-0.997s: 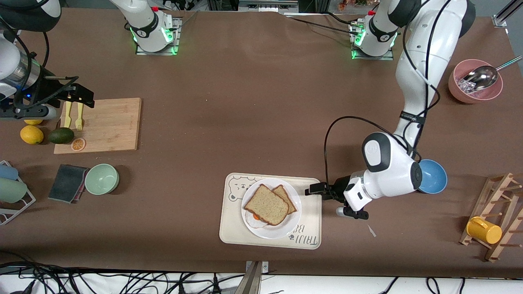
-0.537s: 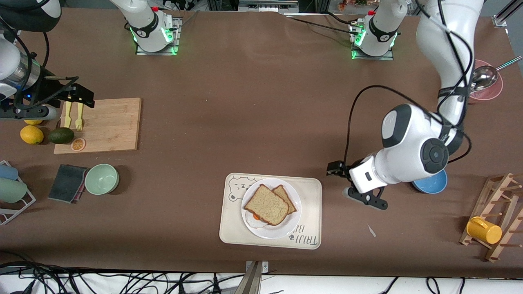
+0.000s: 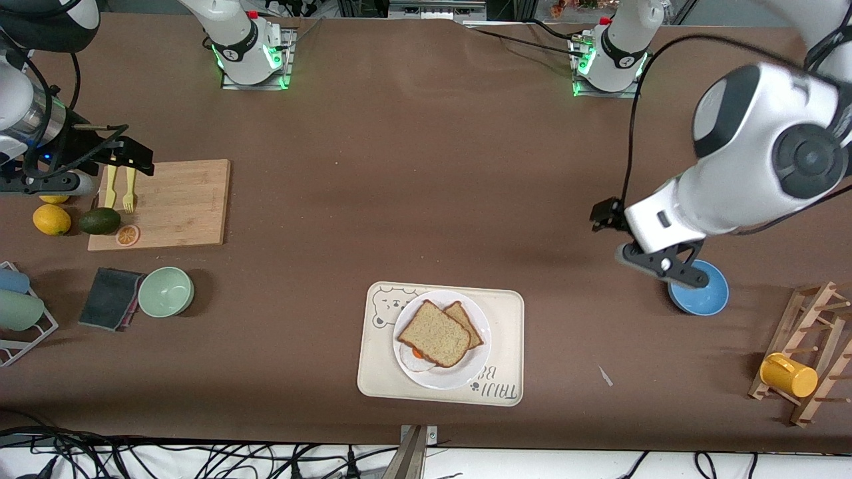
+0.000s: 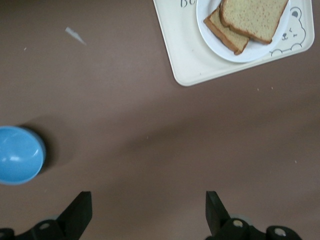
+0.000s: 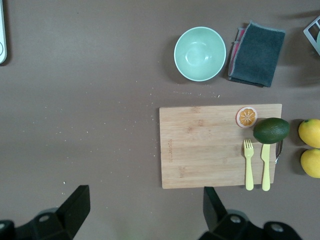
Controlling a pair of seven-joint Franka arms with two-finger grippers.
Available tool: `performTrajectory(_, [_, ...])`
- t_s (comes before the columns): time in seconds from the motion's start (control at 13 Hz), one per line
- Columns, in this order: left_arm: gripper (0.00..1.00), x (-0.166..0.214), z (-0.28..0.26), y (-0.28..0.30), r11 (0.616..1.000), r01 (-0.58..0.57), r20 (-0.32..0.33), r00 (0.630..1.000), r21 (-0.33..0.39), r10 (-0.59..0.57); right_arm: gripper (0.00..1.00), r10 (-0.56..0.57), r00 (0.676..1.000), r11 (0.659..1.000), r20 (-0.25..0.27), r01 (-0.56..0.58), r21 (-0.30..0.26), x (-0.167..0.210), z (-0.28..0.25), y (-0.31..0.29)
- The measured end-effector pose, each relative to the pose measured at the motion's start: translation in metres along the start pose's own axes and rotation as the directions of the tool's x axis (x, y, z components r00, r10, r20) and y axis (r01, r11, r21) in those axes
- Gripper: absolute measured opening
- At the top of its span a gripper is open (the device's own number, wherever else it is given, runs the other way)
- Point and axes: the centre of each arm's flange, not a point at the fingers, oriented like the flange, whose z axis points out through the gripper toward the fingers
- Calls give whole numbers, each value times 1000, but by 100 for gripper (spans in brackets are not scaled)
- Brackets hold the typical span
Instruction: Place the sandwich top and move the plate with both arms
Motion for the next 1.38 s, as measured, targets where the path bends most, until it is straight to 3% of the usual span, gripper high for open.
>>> performTrajectory(0.38, [100, -52, -64, -19, 993, 54, -61, 997, 102, -48, 100, 0, 1000, 1000, 0, 0, 0, 0, 0, 0])
performTrajectory(0.69, [100, -87, -65, -48, 986, 122, -106, 988, 117, -110, 100, 0, 1000, 1000, 0, 0, 0, 0, 0, 0])
performTrajectory(1.0, [100, -132, -82, -41, 977, 178, -142, 977, 117, -161, 100, 0, 1000, 1000, 0, 0, 0, 0, 0, 0])
performTrajectory(1.38, [100, -132, -70, -60, 969, 220, -137, 969, 111, -205, 100, 0, 1000, 1000, 0, 0, 0, 0, 0, 0])
